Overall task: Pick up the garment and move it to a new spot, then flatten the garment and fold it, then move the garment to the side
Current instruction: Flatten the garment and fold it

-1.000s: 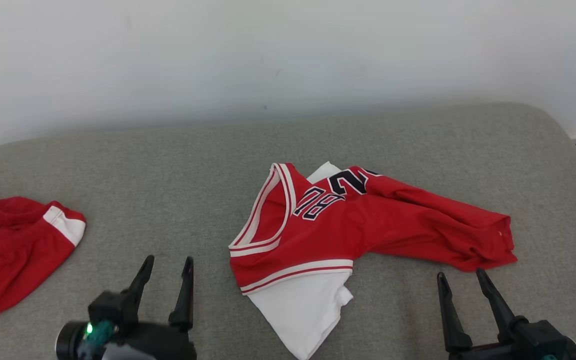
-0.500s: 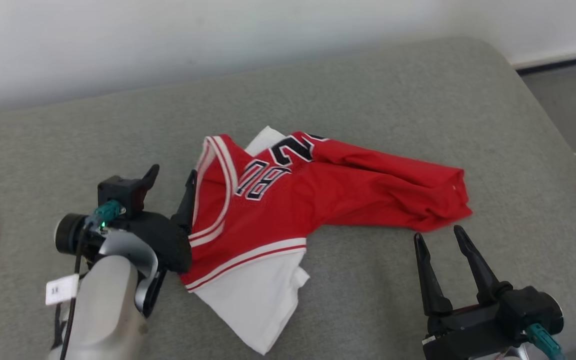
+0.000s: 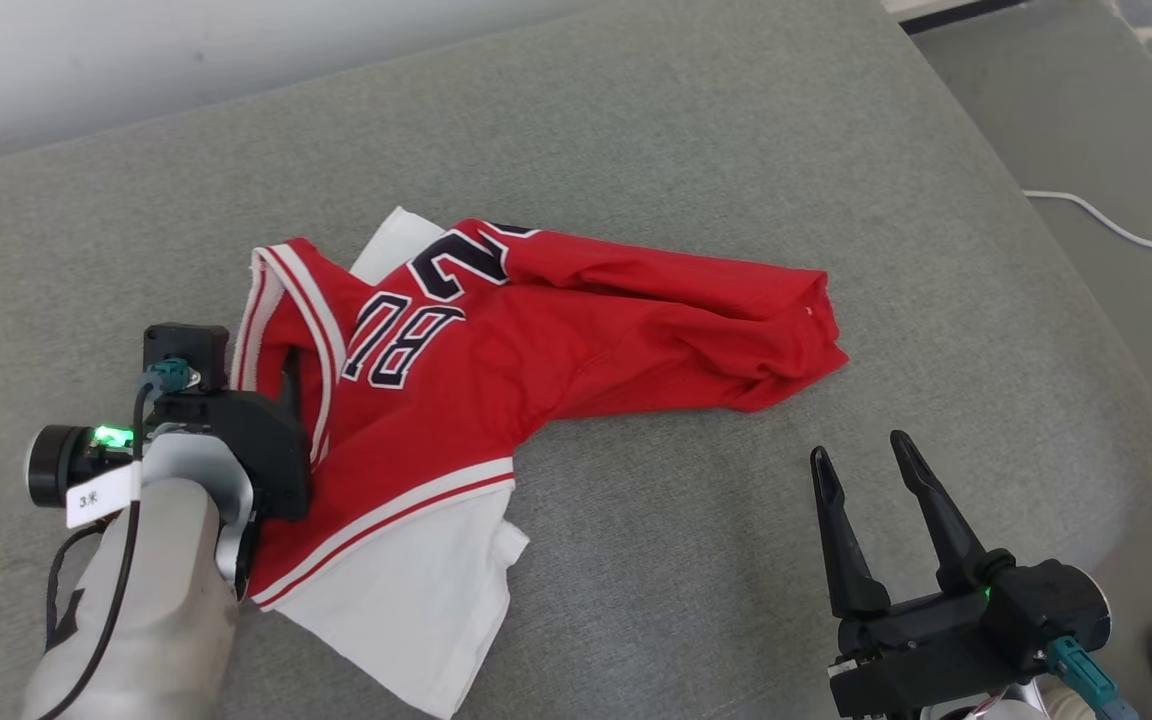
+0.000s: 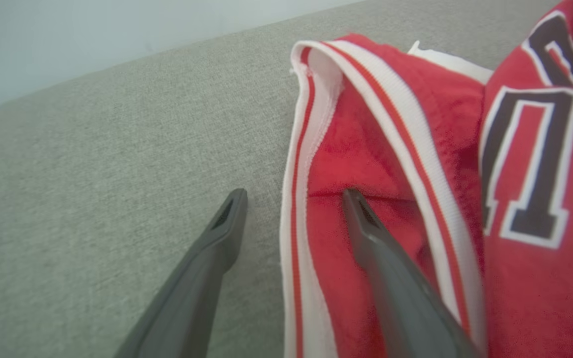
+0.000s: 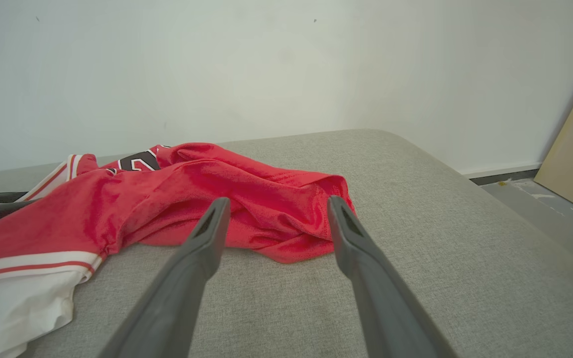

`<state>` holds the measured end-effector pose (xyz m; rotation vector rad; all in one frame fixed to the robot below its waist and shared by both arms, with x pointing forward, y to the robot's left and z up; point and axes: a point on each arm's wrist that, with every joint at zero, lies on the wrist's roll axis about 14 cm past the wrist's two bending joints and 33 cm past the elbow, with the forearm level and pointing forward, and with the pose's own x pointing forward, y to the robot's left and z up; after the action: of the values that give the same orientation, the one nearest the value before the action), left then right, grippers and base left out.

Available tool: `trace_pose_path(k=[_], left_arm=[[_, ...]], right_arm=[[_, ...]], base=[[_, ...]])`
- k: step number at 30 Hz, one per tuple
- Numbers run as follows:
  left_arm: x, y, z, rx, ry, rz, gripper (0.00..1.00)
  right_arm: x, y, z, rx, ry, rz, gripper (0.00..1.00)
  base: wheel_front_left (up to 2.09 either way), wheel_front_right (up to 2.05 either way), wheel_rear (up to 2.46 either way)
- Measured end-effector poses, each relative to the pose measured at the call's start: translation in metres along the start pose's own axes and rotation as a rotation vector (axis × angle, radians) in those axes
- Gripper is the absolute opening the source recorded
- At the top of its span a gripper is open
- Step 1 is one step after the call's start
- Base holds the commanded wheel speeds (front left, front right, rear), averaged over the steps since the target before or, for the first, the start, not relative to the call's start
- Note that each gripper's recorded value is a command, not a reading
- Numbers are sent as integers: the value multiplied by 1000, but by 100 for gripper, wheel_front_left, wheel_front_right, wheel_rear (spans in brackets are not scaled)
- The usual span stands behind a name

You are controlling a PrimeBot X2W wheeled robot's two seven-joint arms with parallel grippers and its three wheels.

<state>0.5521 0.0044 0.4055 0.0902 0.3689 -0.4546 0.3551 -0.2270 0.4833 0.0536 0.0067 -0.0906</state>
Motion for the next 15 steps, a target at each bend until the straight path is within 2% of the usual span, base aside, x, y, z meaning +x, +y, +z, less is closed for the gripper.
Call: trace_pose_path(k=[4, 5, 6, 11, 15], left_arm=[[8, -5, -7, -7, 31, -5, 100], [9, -5, -8, -8, 37, -5, 31], [10, -4, -8, -10, 39, -3, 0], [6, 12, -6, -54, 17, 62, 0], [-2, 45, -4, -72, -28, 169, 0]], right_arm=[[-3, -6, -2, -4, 10, -21, 100], [-3, -6, -3, -4, 11, -23, 100], [-3, -6, -3, -3, 12, -22, 100], [1, 0, -4, 10, 10, -7, 100], [6, 7, -6, 17, 13, 17, 100]], base=[[0, 0, 0], [0, 0, 0], [0, 0, 0], [0, 0, 0], [0, 0, 0]])
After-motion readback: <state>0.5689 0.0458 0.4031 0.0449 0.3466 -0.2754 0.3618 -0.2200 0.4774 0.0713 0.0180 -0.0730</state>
